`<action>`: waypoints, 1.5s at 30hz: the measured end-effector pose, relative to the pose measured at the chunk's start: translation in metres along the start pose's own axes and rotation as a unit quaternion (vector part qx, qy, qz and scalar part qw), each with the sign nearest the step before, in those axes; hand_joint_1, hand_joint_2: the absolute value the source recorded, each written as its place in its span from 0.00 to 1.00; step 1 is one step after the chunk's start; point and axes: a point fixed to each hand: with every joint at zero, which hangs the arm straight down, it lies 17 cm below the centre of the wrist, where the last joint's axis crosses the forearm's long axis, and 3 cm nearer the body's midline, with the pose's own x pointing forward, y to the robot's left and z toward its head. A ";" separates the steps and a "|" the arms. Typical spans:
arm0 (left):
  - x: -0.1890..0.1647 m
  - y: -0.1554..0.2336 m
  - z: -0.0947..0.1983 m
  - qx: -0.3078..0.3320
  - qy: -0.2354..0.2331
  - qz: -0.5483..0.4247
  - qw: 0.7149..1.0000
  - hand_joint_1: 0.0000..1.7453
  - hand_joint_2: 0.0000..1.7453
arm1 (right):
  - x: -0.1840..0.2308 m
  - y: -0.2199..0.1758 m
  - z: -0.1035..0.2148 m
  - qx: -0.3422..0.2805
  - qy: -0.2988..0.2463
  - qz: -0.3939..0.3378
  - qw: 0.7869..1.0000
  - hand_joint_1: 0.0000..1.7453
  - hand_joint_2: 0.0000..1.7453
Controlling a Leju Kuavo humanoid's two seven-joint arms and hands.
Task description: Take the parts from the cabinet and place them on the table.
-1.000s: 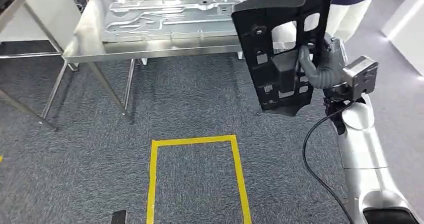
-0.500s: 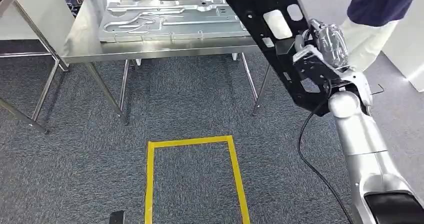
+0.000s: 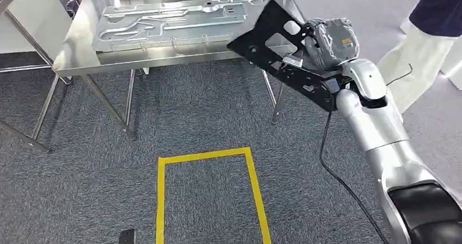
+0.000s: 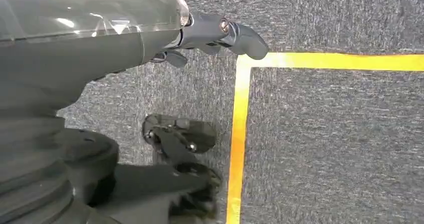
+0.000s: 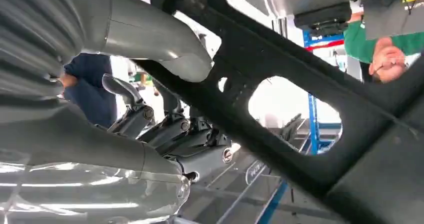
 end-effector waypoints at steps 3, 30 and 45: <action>0.000 0.000 0.000 0.000 -0.001 0.002 1.000 0.00 1.00 | 0.007 0.011 -0.003 0.014 -0.004 0.006 1.000 1.00 1.00; 0.000 0.002 0.000 0.002 -0.001 0.008 1.000 0.00 1.00 | 0.008 0.034 -0.019 0.049 -0.002 0.039 0.998 1.00 1.00; 0.001 0.007 -0.001 0.005 -0.005 0.017 1.000 0.00 1.00 | 0.035 0.025 -0.050 0.042 -0.002 0.087 0.995 1.00 1.00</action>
